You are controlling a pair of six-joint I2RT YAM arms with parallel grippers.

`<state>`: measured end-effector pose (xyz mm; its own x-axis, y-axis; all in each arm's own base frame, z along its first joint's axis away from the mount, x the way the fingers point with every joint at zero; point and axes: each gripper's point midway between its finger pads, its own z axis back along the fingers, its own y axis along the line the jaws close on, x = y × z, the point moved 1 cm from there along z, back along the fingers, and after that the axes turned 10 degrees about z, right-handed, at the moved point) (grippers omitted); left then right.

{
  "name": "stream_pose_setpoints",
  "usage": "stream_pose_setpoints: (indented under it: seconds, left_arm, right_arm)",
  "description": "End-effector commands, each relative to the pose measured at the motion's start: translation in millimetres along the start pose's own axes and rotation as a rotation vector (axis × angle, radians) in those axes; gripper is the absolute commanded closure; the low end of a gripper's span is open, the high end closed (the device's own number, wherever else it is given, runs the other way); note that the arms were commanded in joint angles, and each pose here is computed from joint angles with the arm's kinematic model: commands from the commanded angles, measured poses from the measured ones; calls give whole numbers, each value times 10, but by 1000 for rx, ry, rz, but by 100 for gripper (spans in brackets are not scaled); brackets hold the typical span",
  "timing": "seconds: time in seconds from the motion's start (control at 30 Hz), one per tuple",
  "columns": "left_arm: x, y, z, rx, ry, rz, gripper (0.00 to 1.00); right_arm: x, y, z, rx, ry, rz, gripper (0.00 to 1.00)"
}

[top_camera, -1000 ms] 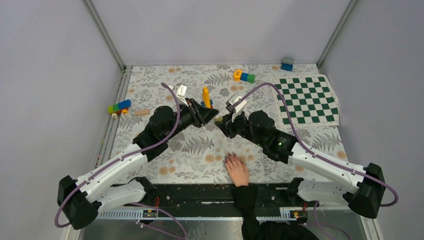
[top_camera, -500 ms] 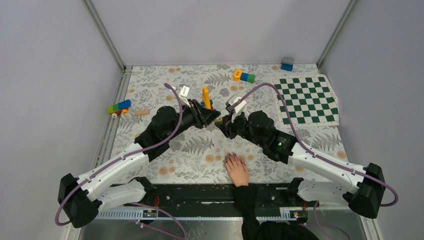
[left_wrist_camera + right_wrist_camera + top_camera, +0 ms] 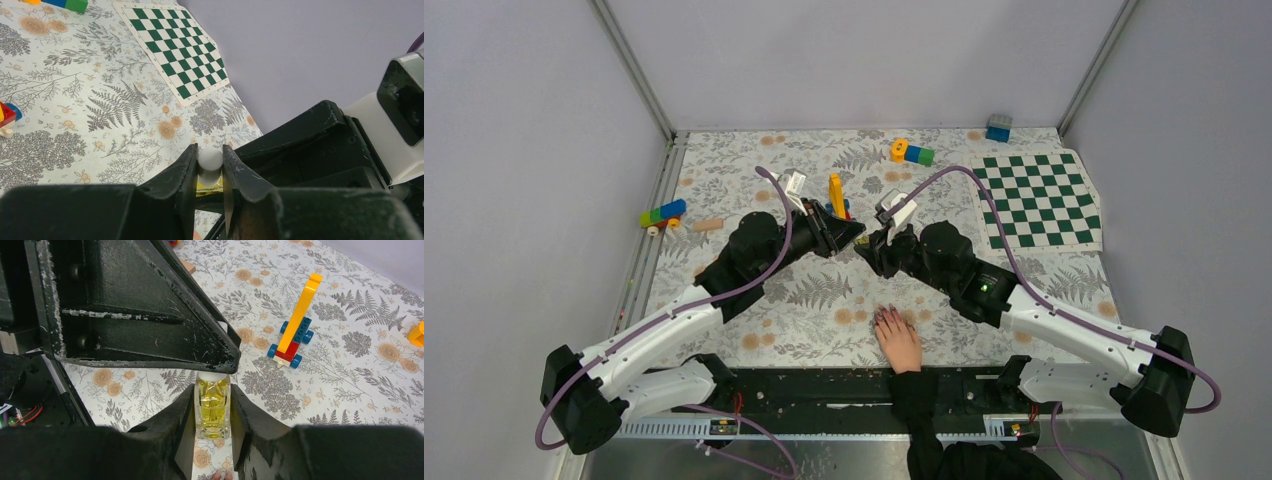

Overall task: Paint the nails
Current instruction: Screw the nail polish bottle.

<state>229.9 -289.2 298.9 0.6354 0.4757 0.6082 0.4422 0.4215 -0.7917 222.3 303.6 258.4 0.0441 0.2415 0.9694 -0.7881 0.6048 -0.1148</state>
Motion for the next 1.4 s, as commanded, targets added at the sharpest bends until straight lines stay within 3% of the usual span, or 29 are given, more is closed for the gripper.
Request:
stream_pose_setpoints:
  seconds: [0.0,0.23,0.5,0.97,1.37]
  left_arm:
    - [-3,-336,35,-148,19,-23,100]
    - [-121,-427,158,-243,59,-76,100]
    - [-357,-687,419,-468,168,-142,100]
    - [-521,-1262,1030,-866,333,-284,100]
    - [-554,-1433,1237,-993,405,-308,100]
  right_arm:
    - [506,54,75,38,-129,-10,100]
    - [700,245,202,184,-179,-47,100]
    - [993,404,485,430,-294,-133,100]
    - [1498,761,1179,884,-526,-148,100]
    - [1585,832,1286,982,-550,-165,100]
